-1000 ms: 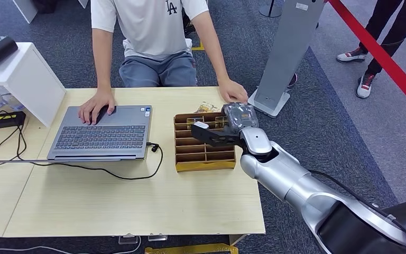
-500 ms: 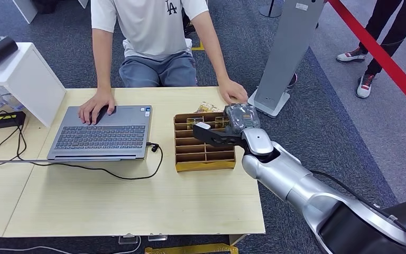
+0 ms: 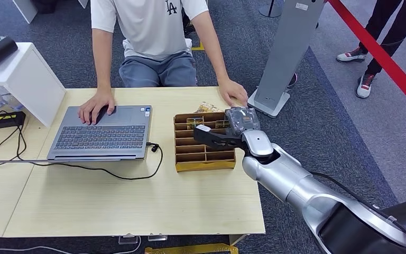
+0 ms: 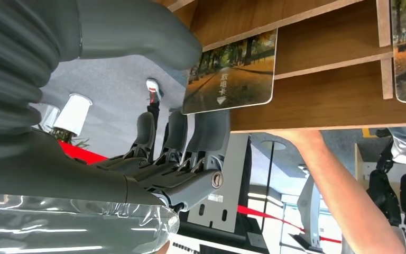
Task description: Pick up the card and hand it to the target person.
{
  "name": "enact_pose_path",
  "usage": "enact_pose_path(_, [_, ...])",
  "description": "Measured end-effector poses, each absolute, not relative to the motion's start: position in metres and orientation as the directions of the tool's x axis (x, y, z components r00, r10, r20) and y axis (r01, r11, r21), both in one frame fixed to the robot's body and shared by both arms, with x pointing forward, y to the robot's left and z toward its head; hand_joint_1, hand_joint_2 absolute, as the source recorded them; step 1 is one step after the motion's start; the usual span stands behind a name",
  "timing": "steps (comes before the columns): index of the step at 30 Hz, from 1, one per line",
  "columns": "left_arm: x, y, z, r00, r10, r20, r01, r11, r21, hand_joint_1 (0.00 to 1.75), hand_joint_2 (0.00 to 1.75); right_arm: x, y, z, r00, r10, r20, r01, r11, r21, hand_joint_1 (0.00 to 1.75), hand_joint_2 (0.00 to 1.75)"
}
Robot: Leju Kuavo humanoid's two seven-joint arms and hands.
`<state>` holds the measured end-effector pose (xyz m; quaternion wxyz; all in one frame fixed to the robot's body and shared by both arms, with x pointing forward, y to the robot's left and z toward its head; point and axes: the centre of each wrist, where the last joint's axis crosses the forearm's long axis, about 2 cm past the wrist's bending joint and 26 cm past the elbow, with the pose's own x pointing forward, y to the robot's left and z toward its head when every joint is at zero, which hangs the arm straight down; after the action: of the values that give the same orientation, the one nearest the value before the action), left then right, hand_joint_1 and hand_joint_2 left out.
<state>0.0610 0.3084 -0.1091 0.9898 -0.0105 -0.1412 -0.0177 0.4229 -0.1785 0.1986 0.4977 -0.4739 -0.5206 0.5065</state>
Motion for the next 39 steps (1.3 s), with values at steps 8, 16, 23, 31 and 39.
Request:
enact_pose_path(8, [0.061, 0.308, -0.109, 0.959, -0.032, 0.280, 0.038, 0.999, -0.016, 0.00, 0.00, 0.423, -0.179, 0.198, -0.055, 0.998, 0.037, -0.010, 0.036, -0.999, 1.41, 1.75])
enact_pose_path(16, [0.061, 0.308, -0.109, 0.960, -0.031, 0.280, 0.037, 0.999, -0.016, 0.00, 0.00, 0.423, -0.179, 0.198, -0.053, 0.998, 0.039, -0.006, 0.039, -0.999, 1.72, 1.75])
enact_pose_path(23, [0.061, 0.308, -0.109, 0.958, -0.032, 0.286, 0.041, 0.999, -0.026, 0.00, 1.75, 0.423, -0.177, 0.199, -0.055, 0.998, 0.044, -0.007, 0.044, -0.999, 1.75, 1.75])
enact_pose_path(31, [0.061, 0.308, -0.109, 0.952, -0.018, 0.305, 0.031, 0.999, -0.038, 0.00, 1.75, 0.424, -0.176, 0.202, -0.051, 0.997, 0.063, 0.008, 0.063, -0.998, 1.75, 1.75])
enact_pose_path(39, [0.060, 0.308, -0.109, 0.952, -0.010, 0.305, 0.022, 0.999, -0.036, 0.00, 1.75, 0.426, -0.171, 0.232, -0.049, 0.994, 0.096, 0.120, 0.102, -0.988, 1.75, 1.75])
